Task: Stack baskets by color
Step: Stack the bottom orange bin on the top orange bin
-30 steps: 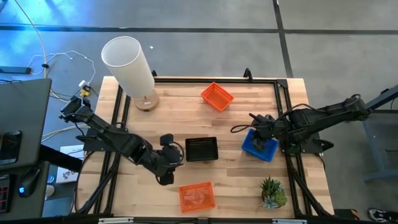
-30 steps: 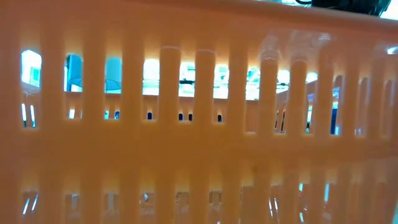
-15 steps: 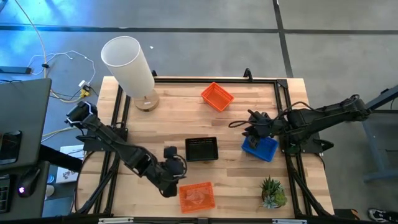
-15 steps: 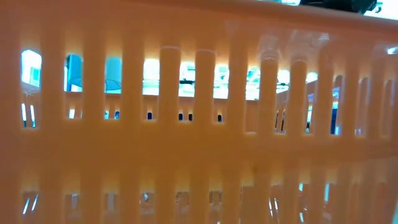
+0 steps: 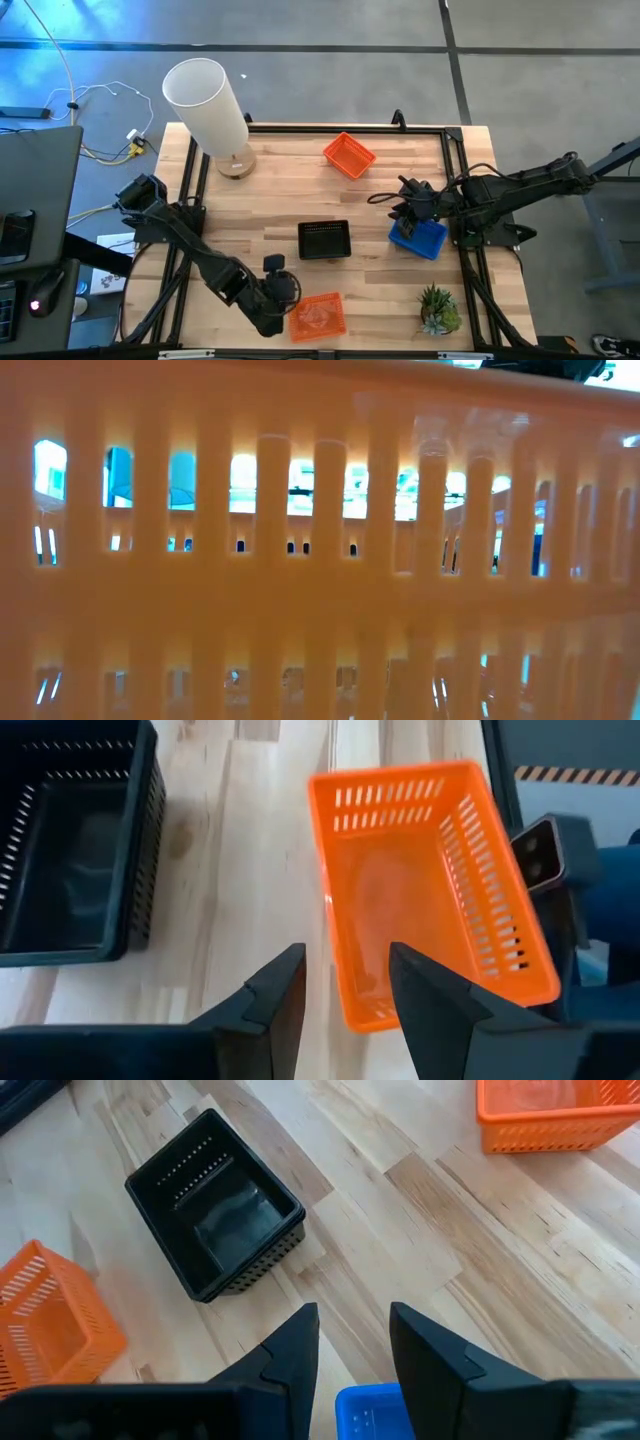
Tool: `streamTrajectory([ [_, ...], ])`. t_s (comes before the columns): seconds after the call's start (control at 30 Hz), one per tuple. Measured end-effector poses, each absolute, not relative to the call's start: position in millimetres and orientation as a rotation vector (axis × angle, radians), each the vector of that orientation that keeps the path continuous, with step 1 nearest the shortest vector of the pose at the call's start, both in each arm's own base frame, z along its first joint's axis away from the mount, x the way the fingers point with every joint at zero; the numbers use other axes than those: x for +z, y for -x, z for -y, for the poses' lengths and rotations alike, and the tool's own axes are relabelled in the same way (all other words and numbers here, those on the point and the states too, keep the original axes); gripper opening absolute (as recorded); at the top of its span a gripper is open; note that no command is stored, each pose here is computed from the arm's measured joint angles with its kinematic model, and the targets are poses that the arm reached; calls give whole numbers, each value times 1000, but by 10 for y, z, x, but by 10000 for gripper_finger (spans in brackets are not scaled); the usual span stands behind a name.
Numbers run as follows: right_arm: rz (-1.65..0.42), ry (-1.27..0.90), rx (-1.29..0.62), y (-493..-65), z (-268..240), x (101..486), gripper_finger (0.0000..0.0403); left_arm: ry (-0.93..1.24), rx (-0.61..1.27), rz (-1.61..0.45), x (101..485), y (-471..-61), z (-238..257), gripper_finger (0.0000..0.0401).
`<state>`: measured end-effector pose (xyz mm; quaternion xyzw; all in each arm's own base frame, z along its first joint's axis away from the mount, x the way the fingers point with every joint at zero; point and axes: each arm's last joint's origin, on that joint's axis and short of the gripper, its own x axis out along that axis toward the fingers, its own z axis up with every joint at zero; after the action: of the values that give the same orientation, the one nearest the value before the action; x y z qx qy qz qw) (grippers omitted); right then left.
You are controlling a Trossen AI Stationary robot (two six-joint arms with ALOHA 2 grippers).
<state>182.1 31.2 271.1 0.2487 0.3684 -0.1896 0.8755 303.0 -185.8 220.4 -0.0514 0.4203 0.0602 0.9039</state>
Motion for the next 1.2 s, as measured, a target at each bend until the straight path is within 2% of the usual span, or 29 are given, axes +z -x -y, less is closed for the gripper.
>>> streamTrajectory([
  [0.8, -766, -500, -416, -1817, -304, 2706, 113, 100, 131, -1016, 1632, -3263, 1838, 130],
  [0.9, -766, -500, -416, -1817, -304, 2706, 113, 122, 117, -1046, 1594, -3292, 1802, 107],
  [1.1, -766, -500, -415, -1818, -304, 2706, 113, 115, 91, -1061, 1595, -3342, 1713, 14],
  [1.2, -766, -500, -415, -1817, -304, 2706, 113, 110, 89, -1060, 1597, -3362, 1677, 11],
])
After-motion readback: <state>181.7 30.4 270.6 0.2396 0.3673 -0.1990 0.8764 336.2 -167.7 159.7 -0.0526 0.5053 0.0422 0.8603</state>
